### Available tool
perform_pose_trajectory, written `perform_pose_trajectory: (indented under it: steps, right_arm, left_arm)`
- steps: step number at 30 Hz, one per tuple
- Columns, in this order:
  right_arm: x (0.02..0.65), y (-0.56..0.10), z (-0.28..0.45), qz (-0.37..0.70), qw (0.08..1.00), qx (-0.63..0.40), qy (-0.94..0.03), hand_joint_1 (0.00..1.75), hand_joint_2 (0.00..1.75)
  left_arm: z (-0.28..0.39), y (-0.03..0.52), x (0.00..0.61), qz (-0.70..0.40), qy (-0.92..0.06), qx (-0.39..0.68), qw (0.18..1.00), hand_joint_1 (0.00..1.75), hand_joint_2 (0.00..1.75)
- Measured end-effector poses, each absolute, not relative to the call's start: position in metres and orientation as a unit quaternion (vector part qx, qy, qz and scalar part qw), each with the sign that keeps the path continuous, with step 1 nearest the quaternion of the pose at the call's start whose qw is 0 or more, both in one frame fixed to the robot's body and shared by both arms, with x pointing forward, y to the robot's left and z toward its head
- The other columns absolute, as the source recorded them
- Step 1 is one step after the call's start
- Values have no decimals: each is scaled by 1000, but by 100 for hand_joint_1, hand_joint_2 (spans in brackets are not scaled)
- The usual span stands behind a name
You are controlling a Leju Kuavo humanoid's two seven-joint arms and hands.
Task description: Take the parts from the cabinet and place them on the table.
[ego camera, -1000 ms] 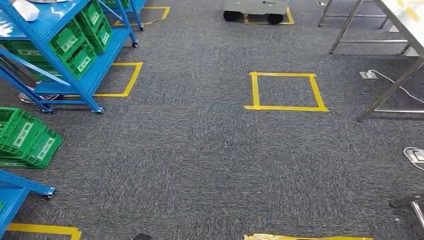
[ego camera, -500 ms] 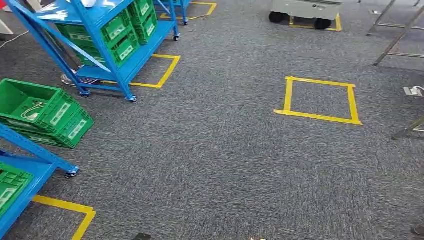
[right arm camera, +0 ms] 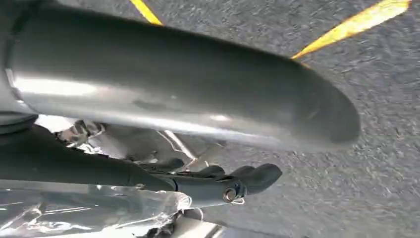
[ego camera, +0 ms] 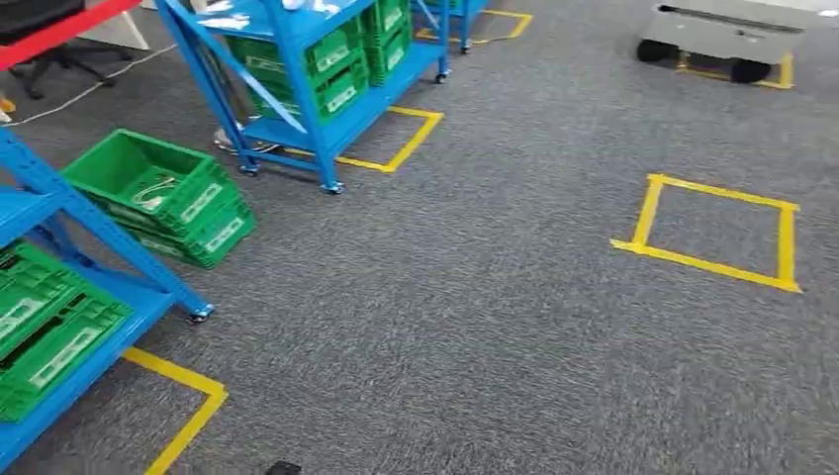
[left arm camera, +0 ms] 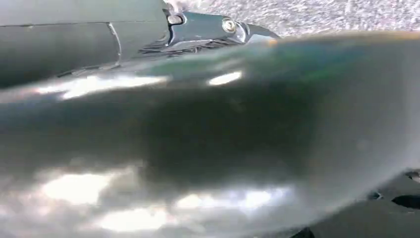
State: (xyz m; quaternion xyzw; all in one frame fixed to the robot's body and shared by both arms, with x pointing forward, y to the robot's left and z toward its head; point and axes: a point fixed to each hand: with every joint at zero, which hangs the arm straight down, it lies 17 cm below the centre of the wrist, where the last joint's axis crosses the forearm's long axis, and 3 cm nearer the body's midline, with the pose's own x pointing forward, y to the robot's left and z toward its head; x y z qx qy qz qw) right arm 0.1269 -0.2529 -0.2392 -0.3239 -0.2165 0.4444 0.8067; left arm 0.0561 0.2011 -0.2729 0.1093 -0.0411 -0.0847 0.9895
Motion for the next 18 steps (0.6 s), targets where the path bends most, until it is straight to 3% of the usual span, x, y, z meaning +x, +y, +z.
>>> perform_pose_trajectory:
  steps: [18]
  right_arm:
    - [128,-252,-239,448,804,-323,-218,0,0]
  left_arm:
    - [-274,203,53,-81,-38,108,990,0,0]
